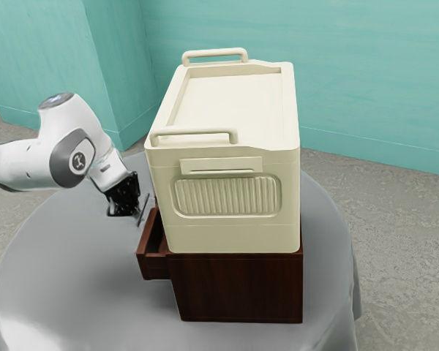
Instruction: Push the drawer handle with one arm to close the drawer
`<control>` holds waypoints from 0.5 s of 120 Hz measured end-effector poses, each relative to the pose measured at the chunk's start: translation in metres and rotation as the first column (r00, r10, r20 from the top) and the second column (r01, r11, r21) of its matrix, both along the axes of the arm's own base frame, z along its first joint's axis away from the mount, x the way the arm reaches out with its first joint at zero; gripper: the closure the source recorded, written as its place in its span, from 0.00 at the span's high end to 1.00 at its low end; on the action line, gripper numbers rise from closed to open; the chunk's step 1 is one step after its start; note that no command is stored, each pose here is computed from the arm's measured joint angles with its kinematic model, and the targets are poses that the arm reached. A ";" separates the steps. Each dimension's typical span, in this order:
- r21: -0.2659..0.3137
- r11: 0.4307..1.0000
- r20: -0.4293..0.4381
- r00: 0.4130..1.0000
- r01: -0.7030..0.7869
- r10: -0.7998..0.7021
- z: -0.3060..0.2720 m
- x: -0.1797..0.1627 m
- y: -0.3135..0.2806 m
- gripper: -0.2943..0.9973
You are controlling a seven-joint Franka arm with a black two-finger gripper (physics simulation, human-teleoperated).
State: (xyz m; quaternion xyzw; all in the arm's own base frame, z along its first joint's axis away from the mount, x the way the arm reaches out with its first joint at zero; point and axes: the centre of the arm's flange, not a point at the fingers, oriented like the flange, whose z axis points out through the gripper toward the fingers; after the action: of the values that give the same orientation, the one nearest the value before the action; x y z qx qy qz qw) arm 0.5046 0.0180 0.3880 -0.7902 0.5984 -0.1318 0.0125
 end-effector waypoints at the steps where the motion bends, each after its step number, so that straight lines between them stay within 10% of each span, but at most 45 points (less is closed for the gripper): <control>1: -0.001 1.000 0.000 1.000 0.001 -0.001 0.000 0.000 -0.001 0.16; 60: -0.024 0.997 0.028 0.997 0.074 -0.074 -0.009 0.032 -0.039 0.16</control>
State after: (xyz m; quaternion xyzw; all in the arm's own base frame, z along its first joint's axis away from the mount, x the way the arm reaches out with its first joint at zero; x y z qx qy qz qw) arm 0.5364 -0.0211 0.3790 -0.7657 0.6254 -0.1501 0.0059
